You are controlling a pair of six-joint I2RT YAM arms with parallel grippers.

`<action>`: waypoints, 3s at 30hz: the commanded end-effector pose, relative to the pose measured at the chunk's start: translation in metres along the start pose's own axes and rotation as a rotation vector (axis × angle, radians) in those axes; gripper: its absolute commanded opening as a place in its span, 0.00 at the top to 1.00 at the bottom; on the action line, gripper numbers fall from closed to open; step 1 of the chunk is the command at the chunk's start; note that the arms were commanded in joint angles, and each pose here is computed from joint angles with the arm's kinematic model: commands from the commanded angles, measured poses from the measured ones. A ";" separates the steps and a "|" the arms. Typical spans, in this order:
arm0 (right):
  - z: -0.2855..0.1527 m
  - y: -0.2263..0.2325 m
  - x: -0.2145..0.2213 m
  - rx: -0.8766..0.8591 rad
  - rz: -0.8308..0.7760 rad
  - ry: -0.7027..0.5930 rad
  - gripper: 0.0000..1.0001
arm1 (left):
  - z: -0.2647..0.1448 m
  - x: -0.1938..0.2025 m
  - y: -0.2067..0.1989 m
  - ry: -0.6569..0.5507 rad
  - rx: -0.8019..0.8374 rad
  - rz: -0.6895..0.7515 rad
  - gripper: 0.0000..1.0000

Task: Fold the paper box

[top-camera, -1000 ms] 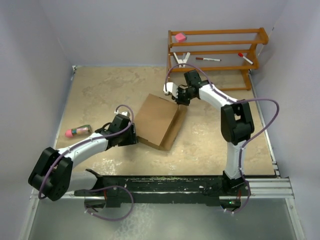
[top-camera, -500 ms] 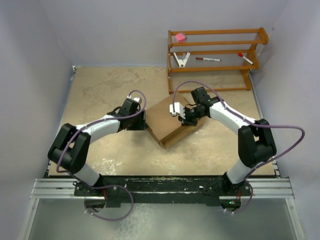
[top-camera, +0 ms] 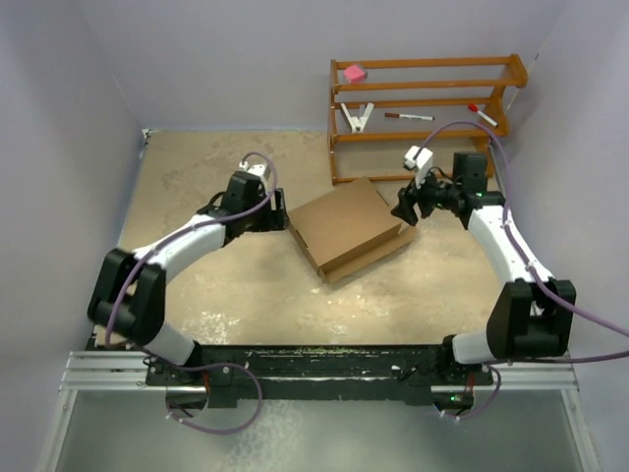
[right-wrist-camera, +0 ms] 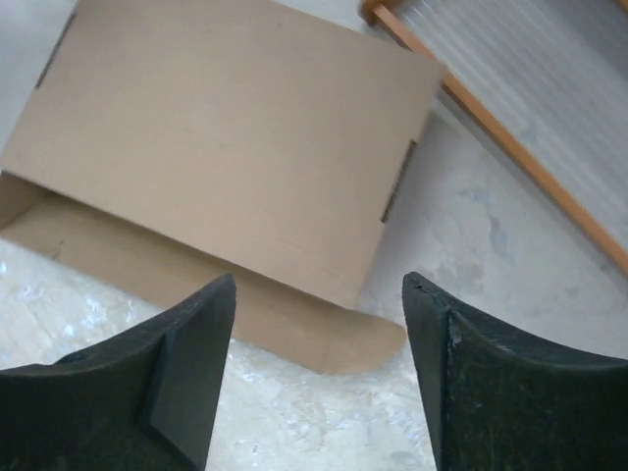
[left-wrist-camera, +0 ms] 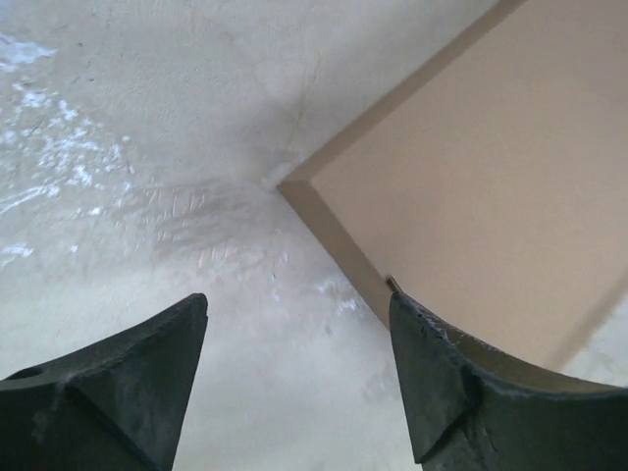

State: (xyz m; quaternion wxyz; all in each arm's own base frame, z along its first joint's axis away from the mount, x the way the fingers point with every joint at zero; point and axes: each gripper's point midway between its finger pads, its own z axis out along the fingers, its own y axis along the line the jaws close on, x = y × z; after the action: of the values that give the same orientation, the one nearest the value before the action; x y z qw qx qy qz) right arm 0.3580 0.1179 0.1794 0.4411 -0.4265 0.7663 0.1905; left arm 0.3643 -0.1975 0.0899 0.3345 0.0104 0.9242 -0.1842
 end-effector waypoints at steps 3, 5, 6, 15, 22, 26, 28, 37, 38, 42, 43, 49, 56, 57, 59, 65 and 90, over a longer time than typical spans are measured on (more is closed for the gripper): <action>0.010 -0.033 0.016 -0.059 0.400 -0.090 0.23 | -0.070 -0.019 -0.040 -0.198 0.262 -0.050 0.09; 0.019 -0.040 0.028 -0.063 0.457 -0.073 0.21 | -0.077 0.000 -0.049 -0.178 0.357 -0.126 0.08; 0.024 -0.043 0.034 -0.061 0.473 -0.062 0.20 | -0.078 0.005 -0.053 -0.165 0.395 -0.154 0.08; 0.050 -0.041 0.059 -0.159 0.573 -0.007 0.30 | -0.035 0.016 -0.065 -0.054 0.440 -0.220 0.09; 0.051 -0.029 0.072 -0.204 0.584 0.030 0.38 | 0.009 -0.001 -0.061 -0.010 0.362 -0.170 0.10; 0.049 -0.020 0.078 -0.229 0.567 0.049 0.43 | 0.020 -0.013 -0.057 -0.019 0.319 -0.142 0.12; 0.046 -0.017 0.078 -0.235 0.549 0.053 0.46 | 0.022 -0.018 -0.056 -0.021 0.301 -0.126 0.13; 0.033 0.019 0.090 -0.328 0.465 0.113 0.50 | 0.033 -0.041 -0.052 -0.020 0.257 -0.051 0.19; 0.032 0.023 0.091 -0.341 0.456 0.120 0.50 | 0.034 -0.043 -0.052 -0.017 0.258 -0.043 0.19; 0.027 0.046 0.092 -0.413 0.398 0.152 0.50 | 0.038 -0.050 -0.051 -0.005 0.254 -0.013 0.19; 0.027 0.052 0.092 -0.436 0.370 0.160 0.51 | 0.038 -0.053 -0.051 -0.008 0.257 -0.008 0.19; 0.026 0.089 0.094 -0.538 0.253 0.211 0.52 | 0.041 -0.056 -0.043 0.005 0.254 0.017 0.18; 0.025 0.122 0.090 -0.624 0.120 0.231 0.50 | 0.035 -0.062 -0.037 -0.004 0.265 0.039 0.18; 0.025 0.126 0.089 -0.632 0.098 0.231 0.50 | 0.035 -0.064 -0.037 -0.004 0.271 0.045 0.18; 0.027 0.131 0.085 -0.637 0.048 0.228 0.48 | 0.035 -0.066 -0.039 -0.006 0.287 0.058 0.18; 0.036 0.139 0.068 -0.601 -0.084 0.222 0.45 | 0.039 -0.072 -0.062 0.013 0.413 0.082 0.18; 0.009 0.120 -0.035 -0.314 -0.292 -0.125 0.36 | -0.083 -0.113 -0.103 -0.290 0.498 0.100 0.24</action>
State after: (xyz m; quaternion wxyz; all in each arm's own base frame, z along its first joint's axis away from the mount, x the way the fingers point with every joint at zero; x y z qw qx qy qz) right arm 0.2302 0.2027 0.1734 0.4060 -0.6848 0.5402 0.2728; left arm 0.4273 -0.2656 0.2251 0.4311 0.1342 0.8109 -0.3723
